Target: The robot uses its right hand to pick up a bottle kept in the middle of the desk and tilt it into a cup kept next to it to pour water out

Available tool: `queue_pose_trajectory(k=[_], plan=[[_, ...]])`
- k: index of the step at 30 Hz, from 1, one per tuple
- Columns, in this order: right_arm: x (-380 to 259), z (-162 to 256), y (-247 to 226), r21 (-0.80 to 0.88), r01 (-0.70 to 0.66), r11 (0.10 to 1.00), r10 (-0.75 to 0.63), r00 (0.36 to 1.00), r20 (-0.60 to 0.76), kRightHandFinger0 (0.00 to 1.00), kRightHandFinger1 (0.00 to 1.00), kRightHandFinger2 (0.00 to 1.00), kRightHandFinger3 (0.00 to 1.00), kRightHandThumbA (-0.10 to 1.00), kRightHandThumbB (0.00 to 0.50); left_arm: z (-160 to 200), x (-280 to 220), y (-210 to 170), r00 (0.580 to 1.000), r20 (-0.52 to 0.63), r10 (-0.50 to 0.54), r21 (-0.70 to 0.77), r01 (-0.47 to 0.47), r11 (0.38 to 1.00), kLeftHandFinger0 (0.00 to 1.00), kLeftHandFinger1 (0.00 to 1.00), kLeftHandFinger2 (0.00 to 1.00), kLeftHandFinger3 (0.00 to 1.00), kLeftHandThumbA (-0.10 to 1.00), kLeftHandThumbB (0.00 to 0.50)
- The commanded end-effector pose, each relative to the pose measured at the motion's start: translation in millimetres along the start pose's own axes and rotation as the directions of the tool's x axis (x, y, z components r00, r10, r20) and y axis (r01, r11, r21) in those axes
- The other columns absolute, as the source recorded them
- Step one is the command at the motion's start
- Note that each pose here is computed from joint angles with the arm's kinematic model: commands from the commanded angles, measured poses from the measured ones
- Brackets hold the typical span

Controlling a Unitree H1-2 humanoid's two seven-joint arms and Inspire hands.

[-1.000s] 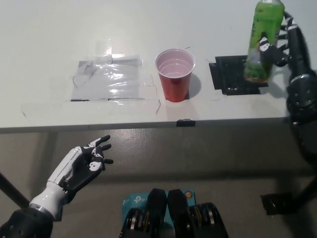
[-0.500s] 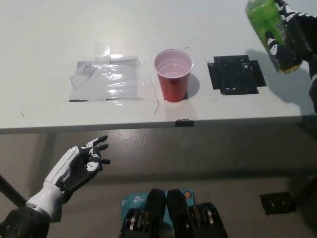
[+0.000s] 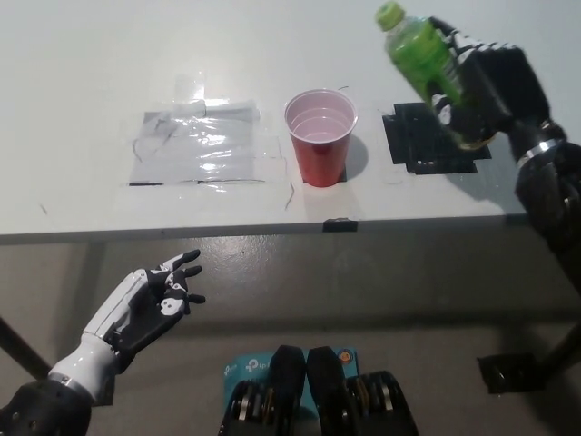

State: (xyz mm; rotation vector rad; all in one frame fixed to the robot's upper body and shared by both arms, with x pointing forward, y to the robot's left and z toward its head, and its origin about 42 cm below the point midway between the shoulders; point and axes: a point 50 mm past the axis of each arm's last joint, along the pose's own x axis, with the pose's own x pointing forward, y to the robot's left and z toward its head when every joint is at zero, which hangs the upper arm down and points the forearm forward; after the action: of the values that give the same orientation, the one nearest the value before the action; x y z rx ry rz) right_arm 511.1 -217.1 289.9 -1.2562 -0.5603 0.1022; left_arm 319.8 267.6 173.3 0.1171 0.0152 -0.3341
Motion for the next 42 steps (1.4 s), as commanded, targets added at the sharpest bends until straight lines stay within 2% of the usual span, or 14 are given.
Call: queue_pose_trajectory(k=[1,8,12,15,18,21,22,24,25,31,32,35,36,42], plan=[[16,14,-29,-0.036,0.079,0.996,-0.076,0.993,0.089,0.0,0.0,0.08,0.34,-0.1,0.099,14,0,2,0.999,0.034,-0.021,0.049,0.02,0.999,0.76,0.94,1.0,1.0,0.55,0.18],[17,17,-30,-0.079,0.068,0.995,-0.059,0.993,0.105,0.0,0.0,0.1,0.36,-0.1,0.18,15,1,2,0.999,0.036,-0.026,0.063,0.023,0.998,0.75,0.94,1.0,1.0,0.57,0.184],[16,17,-32,-0.122,0.057,0.991,-0.04,0.99,0.135,0.0,0.0,0.12,0.31,-0.1,0.137,16,1,2,0.999,0.029,-0.027,0.062,0.025,0.998,0.75,0.95,1.0,1.0,0.57,0.185],[14,15,-36,-0.149,0.056,0.987,-0.032,0.986,0.163,0.0,0.0,0.16,0.36,-0.1,0.21,16,1,2,0.999,0.03,-0.022,0.064,0.02,0.998,0.75,0.93,1.0,1.0,0.57,0.201],[13,12,-40,-0.2,0.059,0.978,-0.021,0.983,0.185,0.0,0.0,0.2,0.38,-0.1,0.235,16,2,2,0.999,0.029,-0.02,0.057,0.019,0.998,0.74,0.93,1.0,1.0,0.57,0.215],[13,8,-54,-0.268,0.059,0.962,0.002,0.975,0.223,0.0,0.02,0.24,0.33,-0.08,0.186,17,2,4,0.999,0.023,-0.024,0.055,0.023,0.998,0.75,0.93,1.0,1.0,0.55,0.195],[14,8,-57,-0.278,0.052,0.959,0.011,0.975,0.221,0.0,0.03,0.24,0.3,-0.1,0.115,18,1,6,1.0,0.026,-0.016,0.068,0.014,0.998,0.74,0.93,1.0,1.0,0.56,0.198],[15,9,-65,-0.333,0.065,0.941,0.017,0.971,0.239,0.0,0.04,0.26,0.26,-0.1,0.093,17,2,6,0.999,0.028,-0.017,0.074,0.015,0.997,0.73,0.91,1.0,1.0,0.57,0.205],[14,10,-66,-0.339,0.067,0.938,0.02,0.969,0.247,0.0,0.03,0.25,0.26,-0.1,0.127,17,1,6,1.0,0.023,-0.02,0.072,0.018,0.997,0.73,0.91,1.0,1.0,0.57,0.208],[14,16,-74,-0.399,0.086,0.913,0.041,0.953,0.3,0.0,0.02,0.31,0.27,-0.1,0.164,18,1,7,0.999,0.017,-0.029,0.071,0.027,0.997,0.72,0.91,1.0,1.0,0.56,0.197],[16,17,-78,-0.42,0.115,0.9,0.037,0.941,0.336,0.0,0.0,0.29,0.27,-0.1,0.215,19,1,8,0.999,0.019,-0.031,0.081,0.029,0.996,0.72,0.91,1.0,1.0,0.56,0.189],[20,19,-86,-0.445,0.14,0.885,0.033,0.933,0.359,0.0,0.0,0.28,0.31,-0.1,0.225,19,1,8,1.0,0.013,-0.028,0.076,0.027,0.997,0.73,0.92,1.0,1.0,0.56,0.197],[21,20,-89,-0.437,0.161,0.885,0.016,0.927,0.375,0.0,0.0,0.26,0.32,-0.1,0.262,20,0,8,0.999,0.011,-0.031,0.077,0.03,0.997,0.74,0.93,1.0,1.0,0.57,0.195],[28,31,-93,-0.442,0.155,0.884,0.029,0.924,0.382,0.0,0.0,0.25,0.23,-0.1,0.228,21,0,7,0.999,0.015,-0.04,0.086,0.039,0.996,0.74,0.93,1.0,1.0,0.57,0.182]])
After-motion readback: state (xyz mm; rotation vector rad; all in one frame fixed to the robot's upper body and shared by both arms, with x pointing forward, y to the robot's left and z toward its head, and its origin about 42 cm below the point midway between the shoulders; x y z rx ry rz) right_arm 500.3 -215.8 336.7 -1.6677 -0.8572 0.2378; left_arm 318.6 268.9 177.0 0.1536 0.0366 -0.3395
